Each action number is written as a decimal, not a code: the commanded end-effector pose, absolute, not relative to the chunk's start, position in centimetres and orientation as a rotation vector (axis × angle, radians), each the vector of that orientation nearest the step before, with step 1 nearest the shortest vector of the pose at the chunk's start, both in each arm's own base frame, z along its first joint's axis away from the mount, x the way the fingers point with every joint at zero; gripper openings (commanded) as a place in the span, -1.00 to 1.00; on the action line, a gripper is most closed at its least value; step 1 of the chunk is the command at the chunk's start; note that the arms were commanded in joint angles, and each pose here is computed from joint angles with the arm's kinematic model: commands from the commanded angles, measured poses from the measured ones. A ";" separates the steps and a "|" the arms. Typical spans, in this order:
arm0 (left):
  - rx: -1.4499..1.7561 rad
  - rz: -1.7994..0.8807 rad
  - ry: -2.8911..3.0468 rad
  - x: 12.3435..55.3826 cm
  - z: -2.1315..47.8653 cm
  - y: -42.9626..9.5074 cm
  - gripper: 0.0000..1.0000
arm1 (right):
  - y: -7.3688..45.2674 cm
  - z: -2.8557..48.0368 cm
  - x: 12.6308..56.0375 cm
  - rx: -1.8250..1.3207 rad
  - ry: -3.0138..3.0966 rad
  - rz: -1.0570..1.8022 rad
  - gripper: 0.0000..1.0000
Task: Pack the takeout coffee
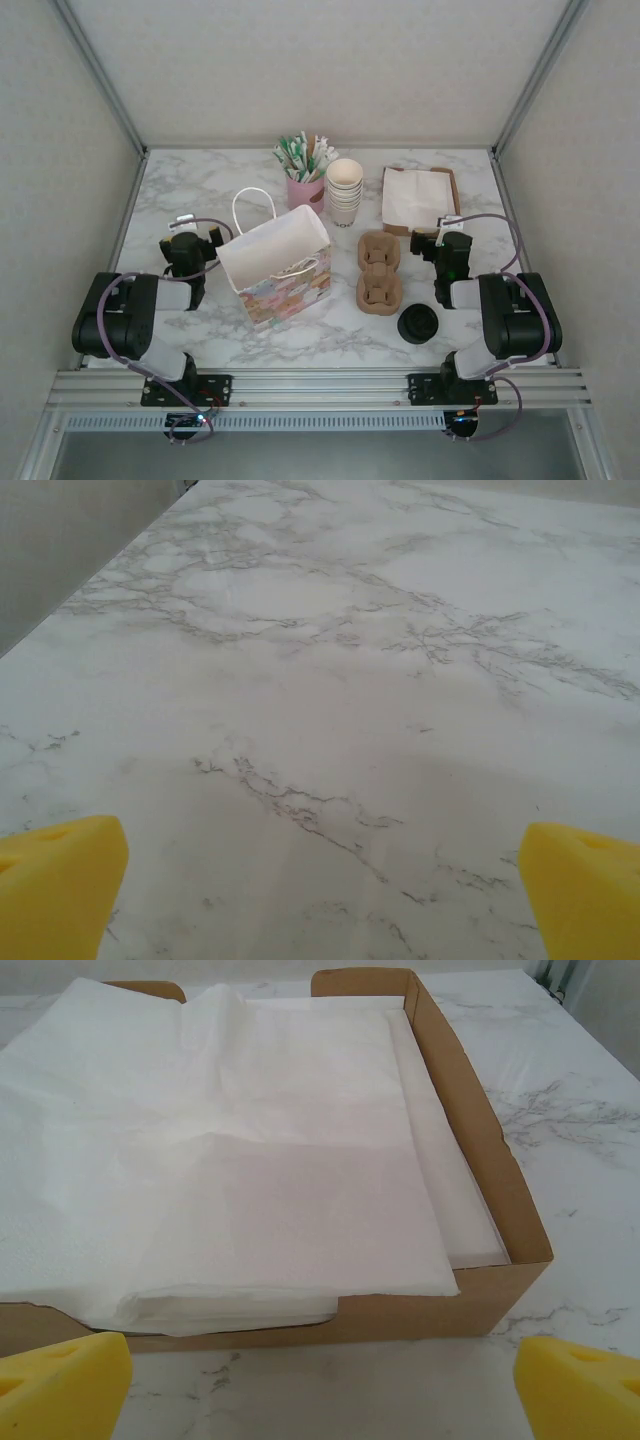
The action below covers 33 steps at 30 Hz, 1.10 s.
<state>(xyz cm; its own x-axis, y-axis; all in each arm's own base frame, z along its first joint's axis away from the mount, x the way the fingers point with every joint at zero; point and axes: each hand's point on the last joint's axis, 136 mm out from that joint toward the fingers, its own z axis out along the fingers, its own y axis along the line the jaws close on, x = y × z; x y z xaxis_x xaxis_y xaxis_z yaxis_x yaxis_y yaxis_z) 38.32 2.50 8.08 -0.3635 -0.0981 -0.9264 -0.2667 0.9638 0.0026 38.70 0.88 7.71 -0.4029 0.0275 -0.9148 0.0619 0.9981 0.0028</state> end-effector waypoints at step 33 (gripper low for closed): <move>-0.347 0.195 1.914 39.2 11.2 3.8 1.00 | 0.4 10.1 39.8 0.090 2.006 -0.080 0.98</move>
<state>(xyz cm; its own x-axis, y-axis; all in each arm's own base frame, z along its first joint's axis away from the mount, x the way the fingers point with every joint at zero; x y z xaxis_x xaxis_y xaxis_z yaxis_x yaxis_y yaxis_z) 38.51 2.54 8.39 -0.3750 -0.1057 -0.9210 -0.2701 0.9628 -0.0005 38.77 0.79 7.53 -0.4309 0.0260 -0.9020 0.0670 0.9977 -0.0033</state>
